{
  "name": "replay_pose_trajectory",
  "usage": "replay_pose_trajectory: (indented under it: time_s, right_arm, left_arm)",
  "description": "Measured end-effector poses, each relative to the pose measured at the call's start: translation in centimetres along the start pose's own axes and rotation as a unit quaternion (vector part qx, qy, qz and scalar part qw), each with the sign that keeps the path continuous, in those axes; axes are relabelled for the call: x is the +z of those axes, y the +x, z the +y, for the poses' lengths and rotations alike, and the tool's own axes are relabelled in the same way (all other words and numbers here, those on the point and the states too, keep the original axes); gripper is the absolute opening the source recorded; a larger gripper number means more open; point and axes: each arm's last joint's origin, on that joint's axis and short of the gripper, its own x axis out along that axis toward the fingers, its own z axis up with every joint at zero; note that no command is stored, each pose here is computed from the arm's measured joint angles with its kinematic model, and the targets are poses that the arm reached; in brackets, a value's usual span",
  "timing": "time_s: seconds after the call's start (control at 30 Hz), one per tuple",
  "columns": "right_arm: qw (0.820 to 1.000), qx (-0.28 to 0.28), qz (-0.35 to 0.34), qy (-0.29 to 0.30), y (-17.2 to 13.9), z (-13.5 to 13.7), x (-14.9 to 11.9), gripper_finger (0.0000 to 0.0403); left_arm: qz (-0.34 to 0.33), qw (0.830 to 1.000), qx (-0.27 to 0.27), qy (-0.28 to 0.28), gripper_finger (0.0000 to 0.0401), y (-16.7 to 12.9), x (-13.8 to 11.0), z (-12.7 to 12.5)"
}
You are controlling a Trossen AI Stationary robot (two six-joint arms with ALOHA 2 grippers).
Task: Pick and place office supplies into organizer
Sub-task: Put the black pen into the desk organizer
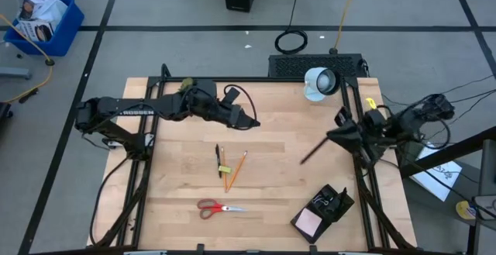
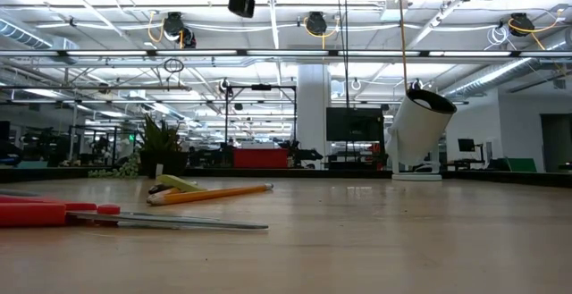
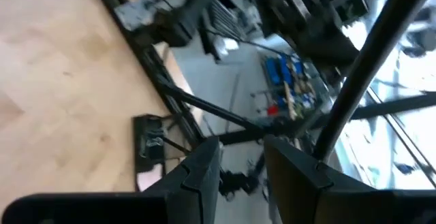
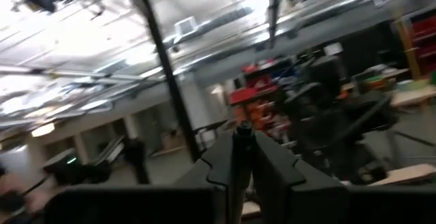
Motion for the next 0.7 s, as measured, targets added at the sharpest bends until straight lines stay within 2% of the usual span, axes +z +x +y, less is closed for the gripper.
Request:
replay_pose_trajectory:
  time_s: [0.33, 0.5, 0.7]
  right_arm:
    - [0.991, 0.08, 0.104, -0.008, -2.0, 2.3, -0.5, 0.0029]
    - [0.977, 0.105, 0.186, -0.006, -3.0, 3.1, -1.5, 0.0027]
    - [0.962, 0.134, 0.238, 0.02, -4.1, 4.0, -2.4, 0.0028]
  left_arm:
    - [-0.085, 0.995, 0.05, -0.026, 0.012, 0.2, -0.2, 0.2]
    - [-0.115, 0.991, 0.059, -0.045, 0.012, 0.3, -0.4, 0.1]
    - [-0.137, 0.987, 0.066, -0.057, 0.012, 0.6, -1.1, -0.2]
